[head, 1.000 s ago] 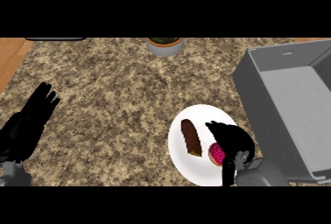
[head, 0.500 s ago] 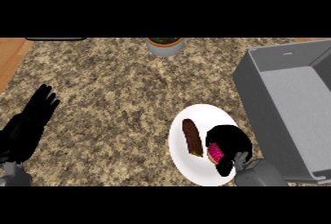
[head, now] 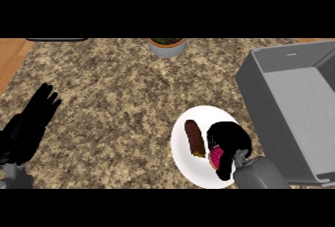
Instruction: Pick the cupcake from the plate and place it in the cardboard box
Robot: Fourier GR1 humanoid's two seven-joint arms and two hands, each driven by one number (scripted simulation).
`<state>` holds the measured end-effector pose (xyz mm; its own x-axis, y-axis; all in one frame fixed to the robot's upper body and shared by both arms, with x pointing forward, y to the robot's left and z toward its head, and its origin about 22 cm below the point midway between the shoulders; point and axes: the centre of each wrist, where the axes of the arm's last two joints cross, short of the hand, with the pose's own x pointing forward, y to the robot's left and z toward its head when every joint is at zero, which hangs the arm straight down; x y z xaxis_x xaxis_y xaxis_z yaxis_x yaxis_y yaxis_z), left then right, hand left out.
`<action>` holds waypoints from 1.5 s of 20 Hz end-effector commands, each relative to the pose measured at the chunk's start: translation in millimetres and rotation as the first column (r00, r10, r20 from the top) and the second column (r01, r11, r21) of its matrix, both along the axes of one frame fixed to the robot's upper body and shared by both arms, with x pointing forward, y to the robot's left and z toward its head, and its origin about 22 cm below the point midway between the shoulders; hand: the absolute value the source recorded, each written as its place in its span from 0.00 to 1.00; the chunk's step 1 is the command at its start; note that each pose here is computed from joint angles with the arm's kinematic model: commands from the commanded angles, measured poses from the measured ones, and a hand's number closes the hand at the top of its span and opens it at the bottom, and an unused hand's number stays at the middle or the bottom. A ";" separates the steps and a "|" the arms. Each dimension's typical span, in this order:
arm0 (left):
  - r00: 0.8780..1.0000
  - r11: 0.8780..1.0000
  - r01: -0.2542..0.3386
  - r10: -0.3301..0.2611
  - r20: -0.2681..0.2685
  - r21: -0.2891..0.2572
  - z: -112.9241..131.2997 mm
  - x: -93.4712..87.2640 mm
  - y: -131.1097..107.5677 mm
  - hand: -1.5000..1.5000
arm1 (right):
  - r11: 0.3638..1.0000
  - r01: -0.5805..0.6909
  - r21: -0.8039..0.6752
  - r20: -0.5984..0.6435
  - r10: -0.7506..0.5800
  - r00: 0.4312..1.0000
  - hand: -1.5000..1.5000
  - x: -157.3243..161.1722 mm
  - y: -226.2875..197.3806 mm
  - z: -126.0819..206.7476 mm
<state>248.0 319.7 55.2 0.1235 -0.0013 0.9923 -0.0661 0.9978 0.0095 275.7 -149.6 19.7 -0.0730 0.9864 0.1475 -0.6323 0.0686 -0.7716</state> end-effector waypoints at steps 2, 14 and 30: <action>0.999 0.999 0.033 -0.033 -0.006 -0.009 1.5 -0.9 -0.8 0.50 | 0.964 0.263 0.032 0.075 -0.265 0.961 1.00 50.1 -6.9 18.0; 1.000 1.000 0.025 -0.025 0.015 -0.002 13.0 -7.0 0.7 0.50 | 0.839 0.537 0.090 0.459 -0.513 0.725 1.00 130.3 3.3 86.7; 1.000 1.000 0.011 -0.011 -0.007 0.006 -5.2 -0.2 -3.0 0.50 | 0.719 0.642 0.266 0.766 -0.562 0.311 1.00 112.5 31.2 224.3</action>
<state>245.9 322.5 51.6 0.1299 0.0003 0.9915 -0.0642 0.9979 0.0081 392.1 -113.4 216.7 0.4502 0.8561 0.2539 0.3179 0.1121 -0.9415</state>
